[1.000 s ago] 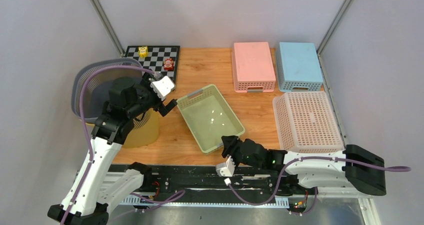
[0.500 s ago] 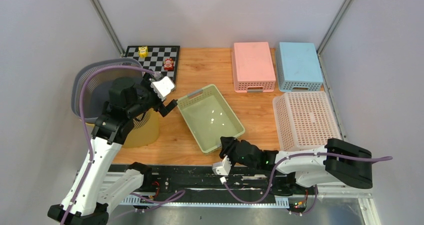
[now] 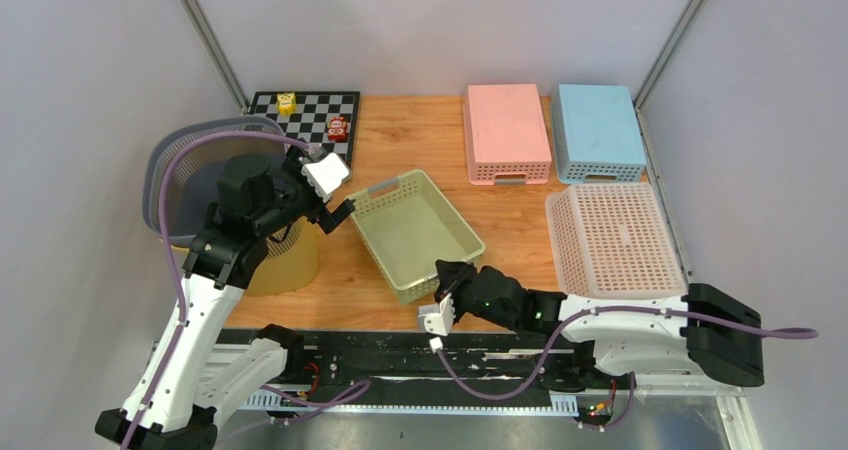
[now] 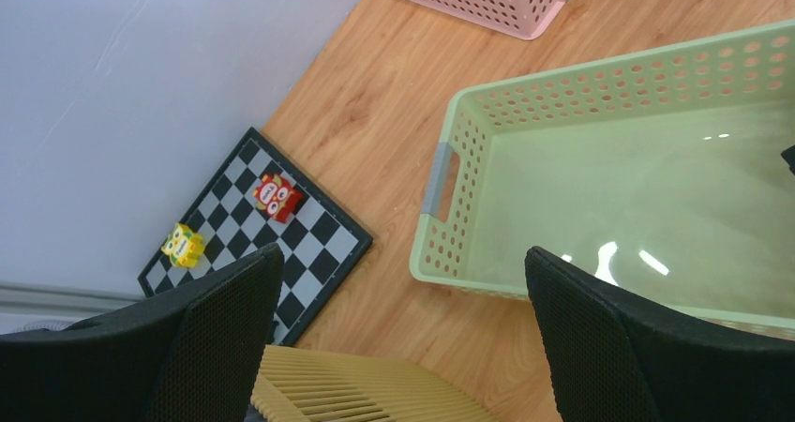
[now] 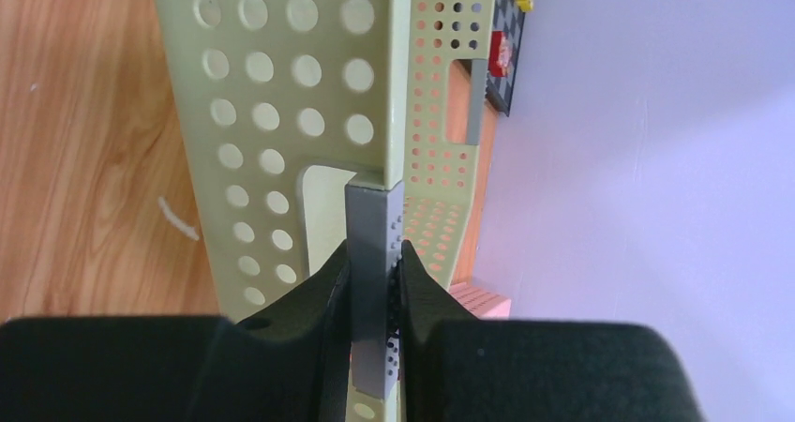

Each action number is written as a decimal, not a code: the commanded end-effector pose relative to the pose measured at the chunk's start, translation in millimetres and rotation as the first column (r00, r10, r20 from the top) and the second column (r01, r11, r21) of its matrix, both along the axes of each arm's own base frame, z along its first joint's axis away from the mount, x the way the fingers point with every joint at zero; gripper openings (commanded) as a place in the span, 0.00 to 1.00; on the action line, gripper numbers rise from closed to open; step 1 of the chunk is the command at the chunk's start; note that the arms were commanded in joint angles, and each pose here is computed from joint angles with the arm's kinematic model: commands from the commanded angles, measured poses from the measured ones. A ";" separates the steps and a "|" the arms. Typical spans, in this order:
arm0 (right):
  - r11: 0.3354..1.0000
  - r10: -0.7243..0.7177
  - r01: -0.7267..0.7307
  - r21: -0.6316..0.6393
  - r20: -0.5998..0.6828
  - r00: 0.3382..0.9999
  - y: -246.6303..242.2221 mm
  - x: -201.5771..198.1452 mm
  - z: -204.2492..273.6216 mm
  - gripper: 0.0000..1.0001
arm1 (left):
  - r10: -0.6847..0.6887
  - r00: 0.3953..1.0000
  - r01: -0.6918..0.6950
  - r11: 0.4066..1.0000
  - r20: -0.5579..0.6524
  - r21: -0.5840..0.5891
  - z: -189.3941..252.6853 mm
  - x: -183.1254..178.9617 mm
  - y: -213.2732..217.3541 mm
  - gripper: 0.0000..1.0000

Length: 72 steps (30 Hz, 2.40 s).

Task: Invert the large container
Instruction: Turn the container upside down at the center of the board.

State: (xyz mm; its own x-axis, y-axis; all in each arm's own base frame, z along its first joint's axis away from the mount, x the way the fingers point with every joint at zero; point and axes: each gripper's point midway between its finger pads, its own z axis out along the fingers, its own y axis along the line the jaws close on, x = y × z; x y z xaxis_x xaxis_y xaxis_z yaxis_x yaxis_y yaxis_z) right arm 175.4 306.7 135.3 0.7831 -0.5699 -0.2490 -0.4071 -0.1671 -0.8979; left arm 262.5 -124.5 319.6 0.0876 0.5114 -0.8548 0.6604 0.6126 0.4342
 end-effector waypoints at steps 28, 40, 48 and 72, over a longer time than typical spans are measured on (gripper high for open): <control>0.935 0.058 0.205 0.289 -0.695 0.717 -14.4 9.6 123.9 0.03 | -0.010 0.996 0.015 0.999 0.085 -0.048 63.1 -6.2 -0.8 1.00; 0.847 0.228 0.389 0.362 -0.909 0.349 -31.5 37.5 157.1 0.03 | -0.004 0.997 0.009 0.998 0.079 -0.062 60.8 -6.5 -1.1 1.00; 0.799 0.312 0.526 0.292 -0.949 0.053 -39.9 58.2 144.6 0.03 | -0.005 0.997 0.011 0.997 0.074 -0.071 61.3 -6.1 -2.2 1.00; 0.583 0.366 0.812 0.032 -0.903 -0.227 -91.4 125.0 66.5 0.03 | -0.010 0.999 0.014 0.997 0.053 -0.072 53.6 -1.7 -4.9 1.00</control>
State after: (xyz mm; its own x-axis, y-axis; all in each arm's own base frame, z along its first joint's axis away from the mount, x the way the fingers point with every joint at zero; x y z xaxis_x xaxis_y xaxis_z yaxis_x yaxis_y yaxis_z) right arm 294.1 226.4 229.9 -0.7179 0.1118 -0.6871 -0.6162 0.3571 0.7020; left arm 259.4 -128.6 376.1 0.1472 0.4597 -0.8758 0.6413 0.6298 0.4383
